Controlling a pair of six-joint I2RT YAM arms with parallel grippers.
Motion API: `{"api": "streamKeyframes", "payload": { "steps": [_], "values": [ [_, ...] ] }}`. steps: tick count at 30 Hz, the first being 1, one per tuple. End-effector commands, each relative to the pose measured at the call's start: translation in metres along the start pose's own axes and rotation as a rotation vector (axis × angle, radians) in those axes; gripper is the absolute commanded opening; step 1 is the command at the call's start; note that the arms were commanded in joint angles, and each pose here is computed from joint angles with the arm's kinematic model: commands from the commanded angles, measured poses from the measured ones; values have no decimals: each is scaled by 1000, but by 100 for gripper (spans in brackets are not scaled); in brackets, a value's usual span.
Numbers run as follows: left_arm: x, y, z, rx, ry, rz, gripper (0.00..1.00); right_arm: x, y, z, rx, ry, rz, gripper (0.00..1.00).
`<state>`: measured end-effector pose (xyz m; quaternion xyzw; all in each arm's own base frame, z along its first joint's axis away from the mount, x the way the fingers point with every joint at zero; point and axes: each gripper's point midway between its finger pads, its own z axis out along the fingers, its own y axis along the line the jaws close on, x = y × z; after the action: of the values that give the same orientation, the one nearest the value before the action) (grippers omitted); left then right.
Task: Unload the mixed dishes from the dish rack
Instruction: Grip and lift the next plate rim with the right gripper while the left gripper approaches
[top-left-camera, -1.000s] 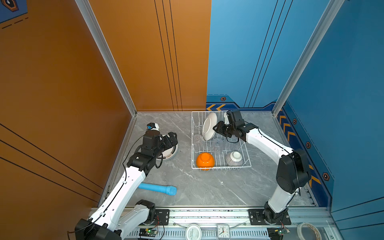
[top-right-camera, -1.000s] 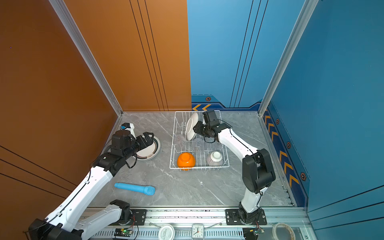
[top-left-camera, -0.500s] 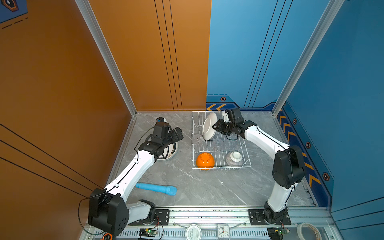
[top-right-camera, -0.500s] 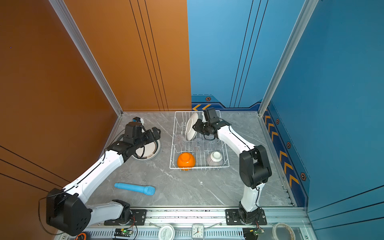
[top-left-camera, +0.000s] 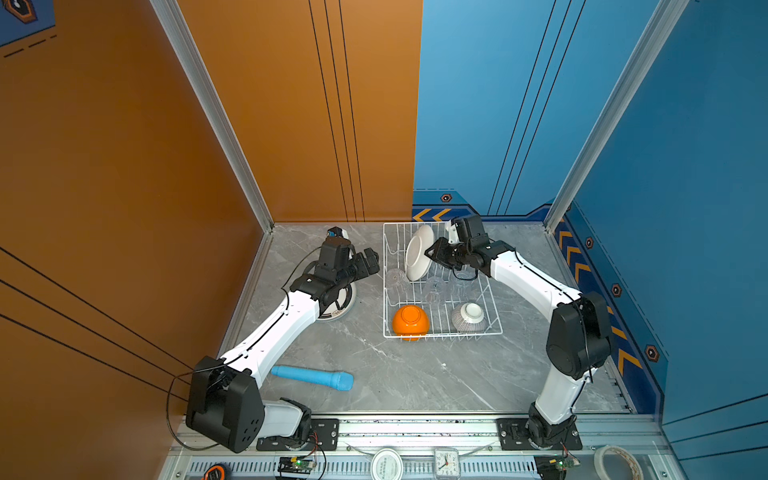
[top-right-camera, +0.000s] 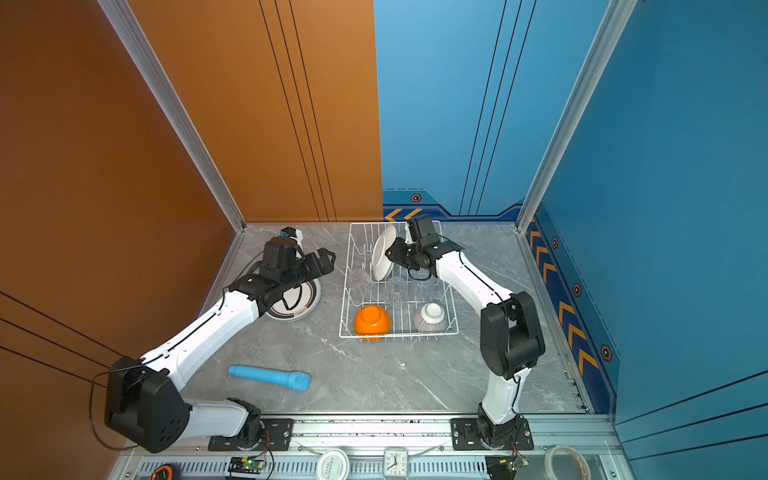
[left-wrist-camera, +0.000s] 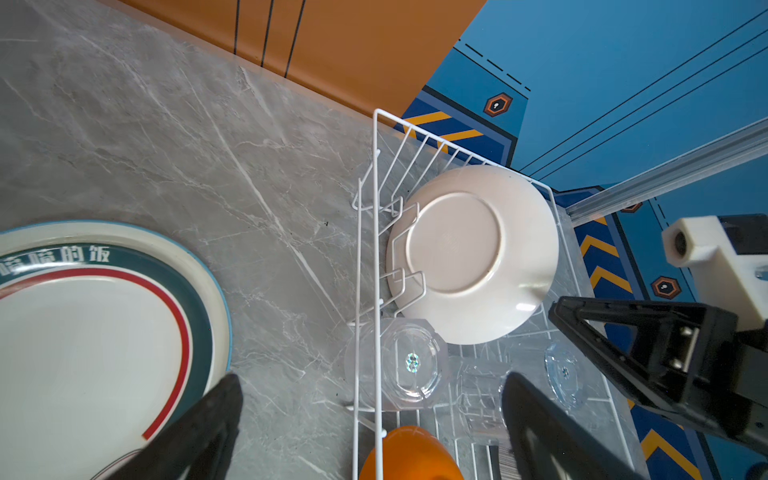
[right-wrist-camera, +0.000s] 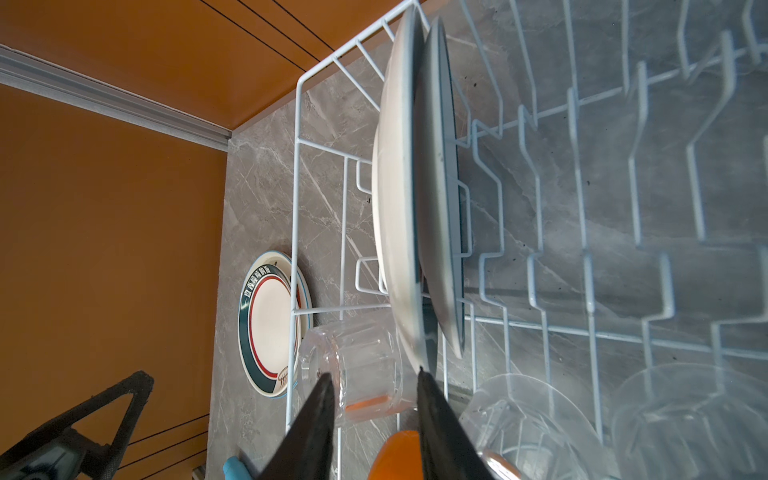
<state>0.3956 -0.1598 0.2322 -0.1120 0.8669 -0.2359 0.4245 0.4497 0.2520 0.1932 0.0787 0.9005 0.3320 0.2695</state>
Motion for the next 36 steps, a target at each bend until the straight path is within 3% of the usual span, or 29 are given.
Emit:
{"api": "streamKeyframes", "payload": {
  "steps": [1, 29, 36],
  "values": [
    [-13, -26, -4, 74, -34, 2, 98, -2, -11, 4, 41, 4, -11, 35],
    [29, -55, 8, 128, 57, 14, 98, -11, -4, 33, 36, 13, -43, 34],
    [27, -58, 7, 136, 53, 24, 98, -15, -6, 42, 49, 6, -40, 28]
  ]
}}
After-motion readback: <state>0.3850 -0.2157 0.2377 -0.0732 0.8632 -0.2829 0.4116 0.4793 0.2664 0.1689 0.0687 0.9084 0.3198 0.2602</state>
